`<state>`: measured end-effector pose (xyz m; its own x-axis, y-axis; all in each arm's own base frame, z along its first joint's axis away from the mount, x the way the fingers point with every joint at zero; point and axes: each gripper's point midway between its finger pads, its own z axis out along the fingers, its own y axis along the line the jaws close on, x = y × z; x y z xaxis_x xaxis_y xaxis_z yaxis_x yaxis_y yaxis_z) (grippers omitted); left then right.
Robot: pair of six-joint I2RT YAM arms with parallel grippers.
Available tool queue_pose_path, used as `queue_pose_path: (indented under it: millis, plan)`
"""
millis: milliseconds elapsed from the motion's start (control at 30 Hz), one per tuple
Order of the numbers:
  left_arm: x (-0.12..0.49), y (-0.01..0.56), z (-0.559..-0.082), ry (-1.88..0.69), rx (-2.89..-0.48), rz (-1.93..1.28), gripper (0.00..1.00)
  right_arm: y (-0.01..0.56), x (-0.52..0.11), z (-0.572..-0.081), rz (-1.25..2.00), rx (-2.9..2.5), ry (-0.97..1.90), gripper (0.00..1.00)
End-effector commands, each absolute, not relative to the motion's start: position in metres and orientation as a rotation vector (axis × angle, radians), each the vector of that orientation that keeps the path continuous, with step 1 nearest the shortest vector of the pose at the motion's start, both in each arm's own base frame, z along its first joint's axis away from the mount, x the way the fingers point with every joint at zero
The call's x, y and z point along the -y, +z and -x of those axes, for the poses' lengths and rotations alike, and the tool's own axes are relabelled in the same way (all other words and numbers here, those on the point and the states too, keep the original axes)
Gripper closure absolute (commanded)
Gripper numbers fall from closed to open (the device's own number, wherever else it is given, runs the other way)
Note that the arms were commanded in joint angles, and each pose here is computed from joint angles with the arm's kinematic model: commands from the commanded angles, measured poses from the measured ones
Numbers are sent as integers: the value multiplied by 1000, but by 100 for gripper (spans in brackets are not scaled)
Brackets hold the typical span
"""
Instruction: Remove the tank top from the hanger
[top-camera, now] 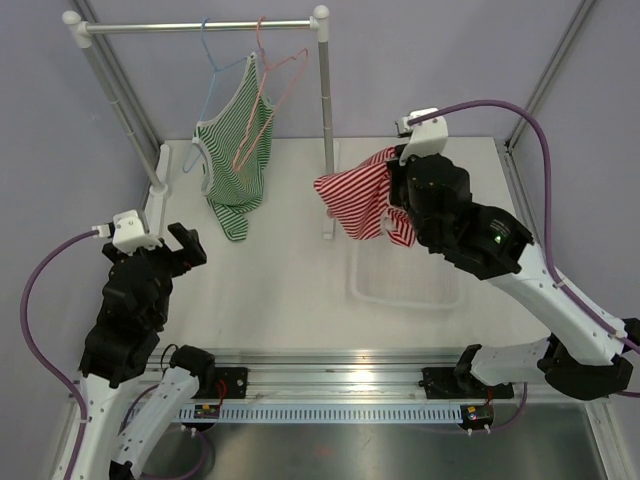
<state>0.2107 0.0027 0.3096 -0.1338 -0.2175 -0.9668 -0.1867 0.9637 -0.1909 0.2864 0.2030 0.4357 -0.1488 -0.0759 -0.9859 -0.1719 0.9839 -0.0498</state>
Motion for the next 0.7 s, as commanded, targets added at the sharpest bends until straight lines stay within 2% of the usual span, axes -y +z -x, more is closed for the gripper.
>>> queue_pose_path:
  millis: [0, 233, 400, 433, 500, 533, 567, 633, 667]
  plan:
    - [-12, 333, -208, -16, -1628, 346, 1, 414, -166, -289, 115, -1769, -16, 100]
    - [-11, 365, -207, -34, -1628, 353, 1, 309, -152, -313, 73, -1963, 34, 100]
    - [6, 389, -216, -81, -1688, 287, 1, 255, -142, -341, 15, -2054, 10, 100]
    - [8, 393, -217, -84, -1693, 278, 1, 249, -142, -343, 12, -2067, 13, 90]
    - [9, 407, -217, -93, -1684, 274, 1, 248, -143, -347, 11, -2066, 18, 78]
    - [10, 409, -220, -91, -1691, 268, 1, 254, -144, -350, 7, -2055, 23, 54]
    - [11, 412, -222, -90, -1693, 263, 1, 257, -143, -350, 5, -2054, 20, 40]
    - [13, 420, -224, -98, -1692, 258, 1, 276, -148, -350, 31, -2019, 60, 40]
    - [16, 422, -225, -108, -1693, 248, 1, 283, -150, -350, 32, -2006, 77, 33]
